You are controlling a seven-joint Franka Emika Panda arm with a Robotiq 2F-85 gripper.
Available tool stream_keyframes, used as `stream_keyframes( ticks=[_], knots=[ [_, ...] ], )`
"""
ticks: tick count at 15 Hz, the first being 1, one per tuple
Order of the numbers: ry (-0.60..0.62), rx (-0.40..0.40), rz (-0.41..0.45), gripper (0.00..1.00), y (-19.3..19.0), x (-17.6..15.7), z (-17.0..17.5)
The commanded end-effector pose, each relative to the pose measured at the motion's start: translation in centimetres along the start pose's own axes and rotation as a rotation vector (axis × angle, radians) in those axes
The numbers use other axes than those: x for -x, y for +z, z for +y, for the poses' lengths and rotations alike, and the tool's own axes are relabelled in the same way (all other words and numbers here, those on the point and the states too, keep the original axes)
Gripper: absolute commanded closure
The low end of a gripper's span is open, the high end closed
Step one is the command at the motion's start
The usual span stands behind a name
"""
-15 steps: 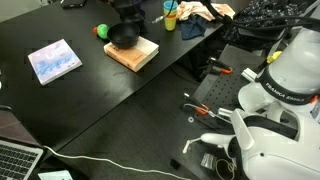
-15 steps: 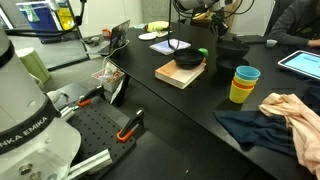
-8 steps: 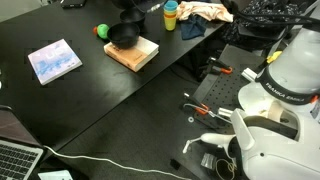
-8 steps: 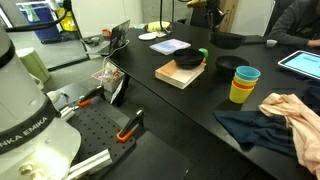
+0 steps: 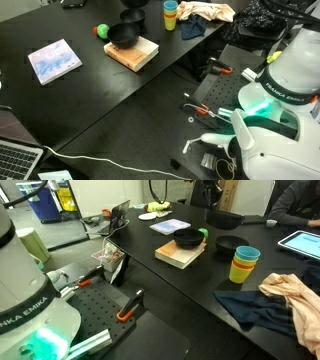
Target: Unstack the bowls, then put the apple in the right black bowl and the orange in the bowl on the book
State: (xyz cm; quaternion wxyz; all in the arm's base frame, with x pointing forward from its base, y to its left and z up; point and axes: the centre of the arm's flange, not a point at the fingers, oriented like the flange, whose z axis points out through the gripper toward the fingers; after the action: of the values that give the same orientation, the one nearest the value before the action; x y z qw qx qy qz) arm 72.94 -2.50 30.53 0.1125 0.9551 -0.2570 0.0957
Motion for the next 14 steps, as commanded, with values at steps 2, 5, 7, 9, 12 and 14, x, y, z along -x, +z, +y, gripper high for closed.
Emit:
stream_keyframes(
  ticks=[2, 5, 7, 9, 12, 14],
  knots=[
    [0.102, -0.032, -0.018, 0.98, -0.8, 6.8, 3.9],
    [0.158, -0.03, -0.03, 0.98, 0.2, 9.0, 5.7],
    [0.193, -0.038, -0.037, 0.98, 1.3, 10.5, 6.7],
    [0.215, -0.059, -0.051, 0.98, 2.7, 11.5, 6.9],
    [0.216, -0.067, -0.067, 0.98, 4.6, 12.9, 6.5],
    [0.195, -0.047, -0.069, 0.98, 5.9, 13.6, 6.2]
  ],
)
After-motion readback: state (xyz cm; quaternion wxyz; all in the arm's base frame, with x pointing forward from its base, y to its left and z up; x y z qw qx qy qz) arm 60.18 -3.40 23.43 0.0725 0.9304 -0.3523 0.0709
